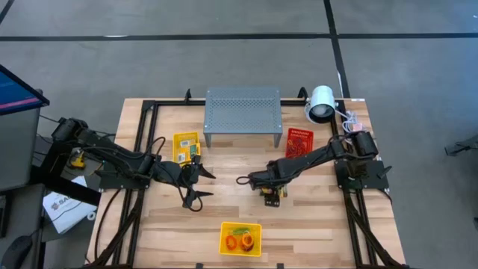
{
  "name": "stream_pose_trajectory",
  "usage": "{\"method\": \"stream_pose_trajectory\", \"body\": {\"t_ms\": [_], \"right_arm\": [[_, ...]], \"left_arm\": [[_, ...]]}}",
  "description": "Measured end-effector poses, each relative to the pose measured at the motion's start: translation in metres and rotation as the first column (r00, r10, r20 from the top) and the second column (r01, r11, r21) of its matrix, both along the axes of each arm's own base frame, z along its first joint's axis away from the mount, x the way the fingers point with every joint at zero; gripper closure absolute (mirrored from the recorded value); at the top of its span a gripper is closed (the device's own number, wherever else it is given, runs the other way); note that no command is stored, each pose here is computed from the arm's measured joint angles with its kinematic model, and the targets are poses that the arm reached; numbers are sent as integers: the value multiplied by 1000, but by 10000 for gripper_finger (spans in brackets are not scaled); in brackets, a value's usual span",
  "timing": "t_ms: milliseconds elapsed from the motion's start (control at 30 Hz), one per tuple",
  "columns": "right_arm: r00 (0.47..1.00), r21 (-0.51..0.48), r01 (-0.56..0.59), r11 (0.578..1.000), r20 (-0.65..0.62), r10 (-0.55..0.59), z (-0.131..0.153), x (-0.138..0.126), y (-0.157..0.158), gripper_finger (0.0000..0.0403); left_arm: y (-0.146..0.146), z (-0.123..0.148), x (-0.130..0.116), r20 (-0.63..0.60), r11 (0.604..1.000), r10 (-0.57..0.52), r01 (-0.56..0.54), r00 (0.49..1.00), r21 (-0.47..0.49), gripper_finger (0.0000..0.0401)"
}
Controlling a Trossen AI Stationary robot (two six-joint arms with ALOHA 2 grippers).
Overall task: Pick & Place Office Desk Supplies
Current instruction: Put the yellow crayon box into the top yellow bin
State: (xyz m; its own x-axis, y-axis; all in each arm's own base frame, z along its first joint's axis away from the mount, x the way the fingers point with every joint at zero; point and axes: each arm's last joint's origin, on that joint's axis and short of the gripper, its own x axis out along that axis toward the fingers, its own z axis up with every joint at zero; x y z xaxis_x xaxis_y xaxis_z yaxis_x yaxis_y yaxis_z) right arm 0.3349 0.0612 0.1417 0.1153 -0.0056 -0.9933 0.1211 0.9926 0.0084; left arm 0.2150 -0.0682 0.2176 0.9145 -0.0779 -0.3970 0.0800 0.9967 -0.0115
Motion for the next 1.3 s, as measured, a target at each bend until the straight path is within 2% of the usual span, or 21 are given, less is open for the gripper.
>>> {"method": "stream_pose_trajectory", "body": {"t_ms": [733, 967, 1133, 1300], "right_arm": [[997, 10, 24, 1000, 67, -25, 32, -6, -13, 82], [989, 13, -13, 1000, 145, 11, 51, 7, -12, 82], [973, -27, -47, 999, 223, 52, 73, 19, -15, 82], [952, -149, -71, 986, 284, 111, 98, 30, -19, 84]], "left_arm": [[0, 0, 0, 1, 1000, 0, 0, 1000, 0, 121], [0, 0, 0, 0, 1000, 1, -1, 1000, -4, 121], [0, 0, 0, -8, 996, 36, -37, 999, -84, 121], [5, 4, 3, 13, 967, 117, -110, 993, -231, 121]]}}
